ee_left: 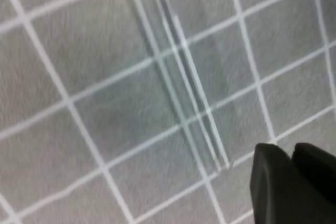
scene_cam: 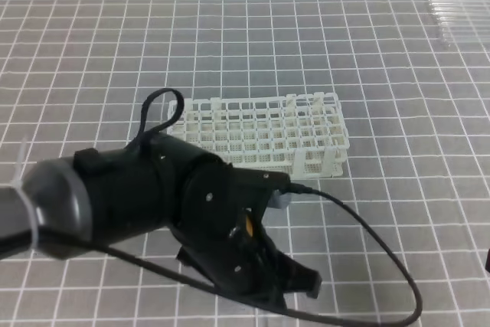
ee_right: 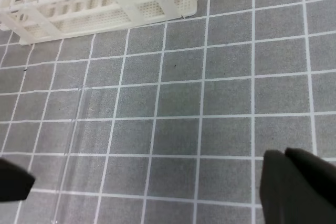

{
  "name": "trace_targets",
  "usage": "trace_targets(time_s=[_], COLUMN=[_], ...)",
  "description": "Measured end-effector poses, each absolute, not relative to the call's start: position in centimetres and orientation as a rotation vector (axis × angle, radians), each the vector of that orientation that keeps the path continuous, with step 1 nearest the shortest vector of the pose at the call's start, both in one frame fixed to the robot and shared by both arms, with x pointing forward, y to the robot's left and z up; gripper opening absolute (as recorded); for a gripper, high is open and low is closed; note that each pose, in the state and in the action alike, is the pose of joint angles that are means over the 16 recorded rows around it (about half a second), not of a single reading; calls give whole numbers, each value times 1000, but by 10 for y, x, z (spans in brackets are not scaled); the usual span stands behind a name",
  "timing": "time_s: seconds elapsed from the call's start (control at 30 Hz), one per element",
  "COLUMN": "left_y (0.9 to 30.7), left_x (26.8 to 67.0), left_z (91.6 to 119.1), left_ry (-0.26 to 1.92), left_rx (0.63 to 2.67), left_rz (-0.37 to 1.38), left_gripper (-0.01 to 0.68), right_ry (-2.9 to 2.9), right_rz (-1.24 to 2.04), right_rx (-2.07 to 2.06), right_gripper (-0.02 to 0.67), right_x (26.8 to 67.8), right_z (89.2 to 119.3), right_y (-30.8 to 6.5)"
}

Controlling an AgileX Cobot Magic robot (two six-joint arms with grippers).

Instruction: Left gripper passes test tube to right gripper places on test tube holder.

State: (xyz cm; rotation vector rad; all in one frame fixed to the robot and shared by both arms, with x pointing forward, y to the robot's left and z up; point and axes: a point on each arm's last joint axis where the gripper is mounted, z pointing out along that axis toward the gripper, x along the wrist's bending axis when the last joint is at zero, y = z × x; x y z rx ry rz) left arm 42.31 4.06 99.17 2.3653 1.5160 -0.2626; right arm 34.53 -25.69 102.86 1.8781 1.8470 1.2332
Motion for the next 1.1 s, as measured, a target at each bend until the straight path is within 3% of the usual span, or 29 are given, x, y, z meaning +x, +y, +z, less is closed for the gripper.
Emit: trace_targets(time_s=[0.4, 0.57, 1.1], left_y=[29, 23, 13], left_x=[431, 425, 423], left_z=[989, 991, 995], left_ry=[1480, 1443, 1515], left_rx=[2367, 2379, 2445], left_rz=[-263, -257, -43], left_gripper=[339, 372, 368], right_ry=[1846, 1844, 1837], right_rz=[1235, 1237, 1247], right_rx=[1880, 1879, 1883], right_gripper=[-13, -13, -13], right_x=[345, 345, 346], right_z=[1029, 1029, 1029], right_y=[-257, -257, -257])
